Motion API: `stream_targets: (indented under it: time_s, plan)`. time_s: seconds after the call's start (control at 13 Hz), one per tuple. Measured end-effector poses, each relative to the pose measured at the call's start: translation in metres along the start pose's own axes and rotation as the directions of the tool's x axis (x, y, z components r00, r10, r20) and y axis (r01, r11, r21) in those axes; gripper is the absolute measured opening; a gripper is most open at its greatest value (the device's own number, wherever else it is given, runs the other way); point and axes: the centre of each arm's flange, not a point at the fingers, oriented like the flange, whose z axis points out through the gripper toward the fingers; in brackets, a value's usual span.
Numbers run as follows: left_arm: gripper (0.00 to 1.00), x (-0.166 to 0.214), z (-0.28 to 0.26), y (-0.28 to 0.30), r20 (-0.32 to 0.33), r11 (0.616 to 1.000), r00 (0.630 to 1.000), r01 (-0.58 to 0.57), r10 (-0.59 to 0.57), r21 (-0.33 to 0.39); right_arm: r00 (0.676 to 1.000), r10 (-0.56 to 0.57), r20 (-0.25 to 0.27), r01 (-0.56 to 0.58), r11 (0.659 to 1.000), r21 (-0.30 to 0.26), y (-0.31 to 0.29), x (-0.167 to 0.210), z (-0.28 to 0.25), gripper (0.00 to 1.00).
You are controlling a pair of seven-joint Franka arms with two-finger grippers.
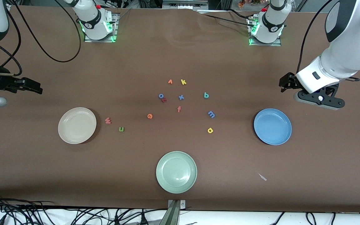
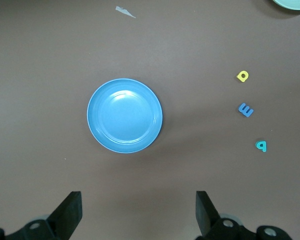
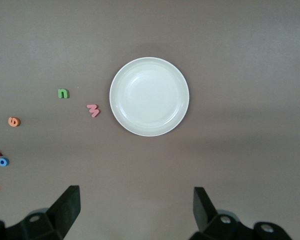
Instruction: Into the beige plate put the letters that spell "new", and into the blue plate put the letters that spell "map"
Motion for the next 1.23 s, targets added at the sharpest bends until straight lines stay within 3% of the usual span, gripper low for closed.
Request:
stream_targets:
  time_s: [0.31,0.54,0.92,1.23]
  plan:
    - [1.0,0.001,0.002,0.008,0.004,1.0,1.0,-0.012,0.012,0.001,0.996,-0.088,0.035,0.088,0.996,-0.011,-0.061,0.007,0.023,1.0]
    - [1.0,0.001,0.002,0.007,0.004,1.0,1.0,-0.01,0.01,0.001,0.995,-0.079,0.055,0.08,0.997,-0.018,-0.082,0.023,0.048,1.0]
    - [1.0,0.001,0.002,0.007,0.004,1.0,1.0,-0.01,0.01,0.001,0.999,-0.004,0.045,0.005,1.0,-0.03,-0.116,0.049,0.096,1.0]
    - [1.0,0.001,0.002,0.008,0.004,1.0,1.0,0.03,-0.03,0.001,0.998,0.062,0.006,-0.062,0.998,-0.004,-0.133,0.063,0.124,1.0]
